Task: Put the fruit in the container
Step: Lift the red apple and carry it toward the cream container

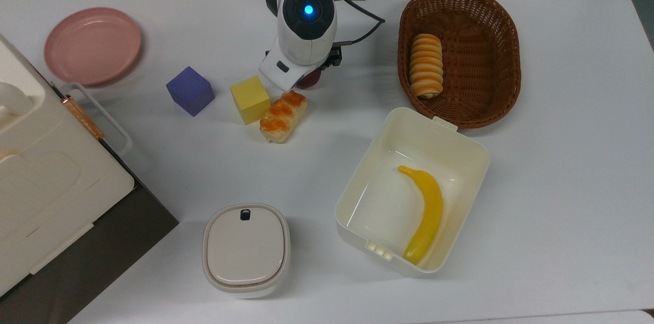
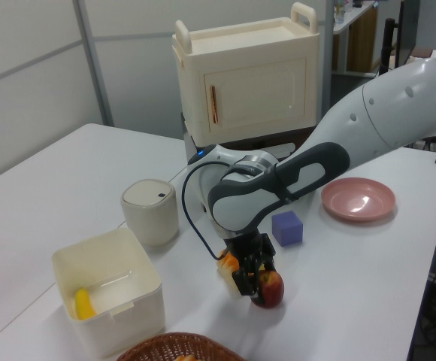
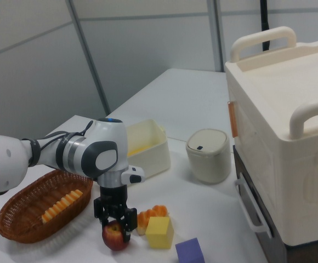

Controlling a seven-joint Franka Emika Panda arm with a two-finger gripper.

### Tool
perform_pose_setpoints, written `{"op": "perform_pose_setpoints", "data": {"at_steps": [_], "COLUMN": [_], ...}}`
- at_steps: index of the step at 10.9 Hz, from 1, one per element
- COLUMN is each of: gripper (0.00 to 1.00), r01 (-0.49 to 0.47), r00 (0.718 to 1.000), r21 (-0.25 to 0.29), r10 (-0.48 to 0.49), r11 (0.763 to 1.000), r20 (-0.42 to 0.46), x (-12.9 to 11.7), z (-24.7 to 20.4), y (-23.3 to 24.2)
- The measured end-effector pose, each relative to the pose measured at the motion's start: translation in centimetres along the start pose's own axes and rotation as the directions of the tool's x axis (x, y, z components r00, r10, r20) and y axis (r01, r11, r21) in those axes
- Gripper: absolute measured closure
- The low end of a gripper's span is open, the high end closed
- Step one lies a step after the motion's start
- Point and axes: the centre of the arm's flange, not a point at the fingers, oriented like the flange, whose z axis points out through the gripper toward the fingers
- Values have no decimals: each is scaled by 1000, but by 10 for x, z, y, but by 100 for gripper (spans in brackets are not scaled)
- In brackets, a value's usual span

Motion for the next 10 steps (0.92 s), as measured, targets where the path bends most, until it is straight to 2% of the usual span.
{"op": "perform_pose_setpoints", "data": {"at_steps": [1, 3, 6, 8, 9, 10], "gripper": [15, 15, 15, 15, 15, 15], "r01": [4, 6, 5, -11, 4, 26], "r00": [1000, 998, 970, 934, 900, 853], "r21": [-2, -6, -10, -1, -1, -1], "r10": [-4, -7, -7, 10, -4, -22], "r11": [1000, 1000, 1000, 1000, 1000, 1000], "r20": [-5, -70, -244, -357, -436, -522], "x": [0, 1, 1, -1, 2, 7], "z": [-3, -34, -121, -173, -190, -202], "y": [-3, -5, -17, -18, -29, -46]}}
